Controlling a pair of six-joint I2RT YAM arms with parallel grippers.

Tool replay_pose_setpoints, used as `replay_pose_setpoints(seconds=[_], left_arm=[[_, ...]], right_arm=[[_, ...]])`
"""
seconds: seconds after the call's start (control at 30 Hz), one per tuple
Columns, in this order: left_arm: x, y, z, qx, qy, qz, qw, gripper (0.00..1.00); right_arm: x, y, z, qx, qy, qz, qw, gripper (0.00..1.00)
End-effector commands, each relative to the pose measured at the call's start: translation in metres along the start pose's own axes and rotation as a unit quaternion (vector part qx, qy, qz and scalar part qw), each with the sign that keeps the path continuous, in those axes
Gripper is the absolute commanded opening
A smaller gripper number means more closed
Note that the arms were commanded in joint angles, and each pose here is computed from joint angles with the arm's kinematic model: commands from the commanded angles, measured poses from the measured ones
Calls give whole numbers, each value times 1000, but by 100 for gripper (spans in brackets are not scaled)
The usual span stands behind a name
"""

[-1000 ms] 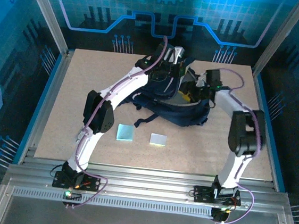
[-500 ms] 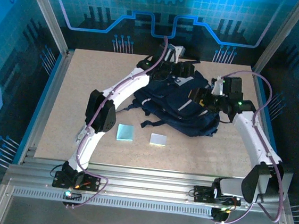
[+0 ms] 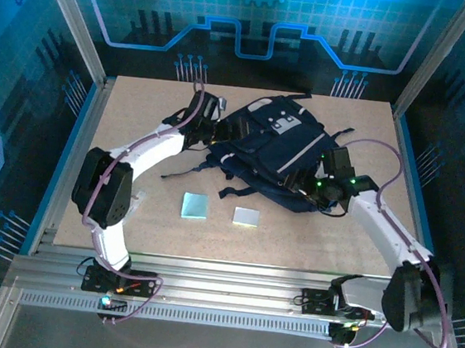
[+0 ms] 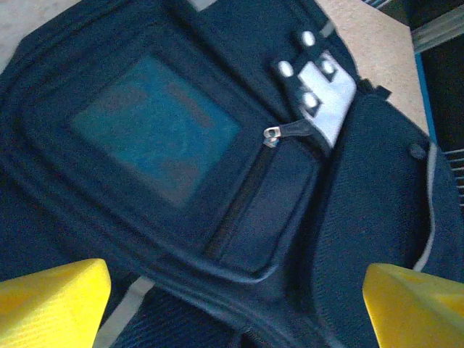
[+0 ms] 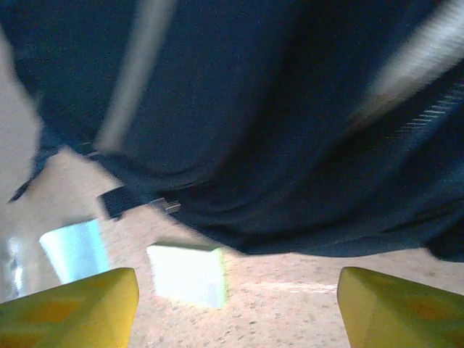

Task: Pack the student bag

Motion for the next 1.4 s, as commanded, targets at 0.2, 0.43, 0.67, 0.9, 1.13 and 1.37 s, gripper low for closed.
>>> replay_pose_setpoints(seconds=[0.2, 0.43, 0.67, 0.9, 1.13, 1.37], left_arm=[[19, 33, 15, -35, -143, -7, 989, 89], [25, 77, 39, -15, -211, -26, 977, 85], [29, 98, 42, -34, -223, -54, 973, 72], [13, 92, 18, -49, -207, -19, 977, 0], [-9, 50, 21, -81, -234, 32, 968, 0], [-31, 39, 5, -106, -271, 85, 953, 0]], right_arm=[[-28, 40, -32, -45, 69, 49, 995, 73], [-31, 59, -38, -40, 61, 54, 996, 73], [-18, 66, -58, -49, 40, 29, 998, 69], [-15, 73, -81, -53, 15, 29, 998, 65], [23, 55, -115, -83, -55, -7, 995, 67], [60, -5, -94, -78, -132, -21, 988, 73]])
Point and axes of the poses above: each hand's point on the last joint's axis, 136 mm out from that joint toward the fingers, its own y axis out along the fingers, its own x axis along the line the jaws close on, z = x × y, the point moved 10 cm from there along -y, back along the fingers, and after that the axes turned 2 degrees about -y, right-handed, at the moved point
